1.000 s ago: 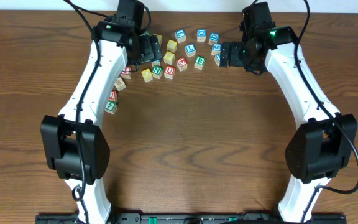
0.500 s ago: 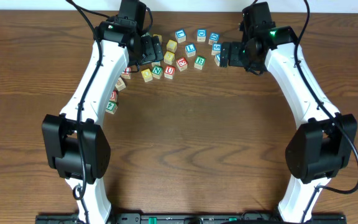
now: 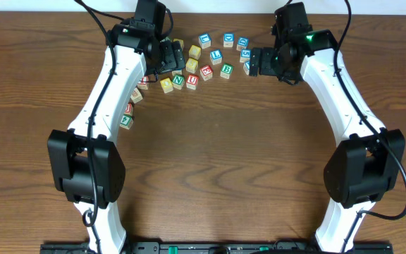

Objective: Spell out NEURIPS

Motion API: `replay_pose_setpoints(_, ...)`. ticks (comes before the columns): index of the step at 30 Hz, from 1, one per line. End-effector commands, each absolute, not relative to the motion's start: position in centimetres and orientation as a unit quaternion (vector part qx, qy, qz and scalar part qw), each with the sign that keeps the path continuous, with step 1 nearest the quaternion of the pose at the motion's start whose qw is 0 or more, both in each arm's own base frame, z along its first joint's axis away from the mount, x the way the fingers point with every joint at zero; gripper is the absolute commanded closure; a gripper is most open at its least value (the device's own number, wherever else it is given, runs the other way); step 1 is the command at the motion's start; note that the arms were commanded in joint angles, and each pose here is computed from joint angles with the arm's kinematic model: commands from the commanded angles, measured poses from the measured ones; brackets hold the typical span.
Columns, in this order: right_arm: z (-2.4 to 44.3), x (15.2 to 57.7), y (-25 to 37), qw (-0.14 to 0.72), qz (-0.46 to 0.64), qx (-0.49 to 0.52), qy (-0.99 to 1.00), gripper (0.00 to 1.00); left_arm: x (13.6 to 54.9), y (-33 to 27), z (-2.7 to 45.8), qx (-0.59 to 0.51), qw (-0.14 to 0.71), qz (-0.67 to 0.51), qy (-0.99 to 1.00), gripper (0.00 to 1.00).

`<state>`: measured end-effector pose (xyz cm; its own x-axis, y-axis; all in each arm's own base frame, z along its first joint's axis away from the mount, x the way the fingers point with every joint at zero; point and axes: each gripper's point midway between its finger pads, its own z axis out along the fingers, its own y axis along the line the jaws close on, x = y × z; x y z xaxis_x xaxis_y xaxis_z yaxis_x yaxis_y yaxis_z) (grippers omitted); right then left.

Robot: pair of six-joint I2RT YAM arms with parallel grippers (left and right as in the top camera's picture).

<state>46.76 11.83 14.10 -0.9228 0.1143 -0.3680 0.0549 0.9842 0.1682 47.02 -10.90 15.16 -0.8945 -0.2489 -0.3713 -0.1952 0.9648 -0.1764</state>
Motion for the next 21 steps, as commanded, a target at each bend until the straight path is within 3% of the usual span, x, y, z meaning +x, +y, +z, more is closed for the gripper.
replay_pose_setpoints(1, 14.33, 47.19, 11.61, 0.197, 0.072, 0.049, 0.976, 0.01, 47.4, -10.77, 14.96, -0.12, 0.201, -0.06, 0.97, 0.05)
replay_pose_setpoints(21, 14.33, 47.19, 11.58, 0.197, 0.072, 0.049, 0.976, 0.01, 47.71, -10.83, 15.0, -0.12, 0.206, -0.062, 0.969, 0.05)
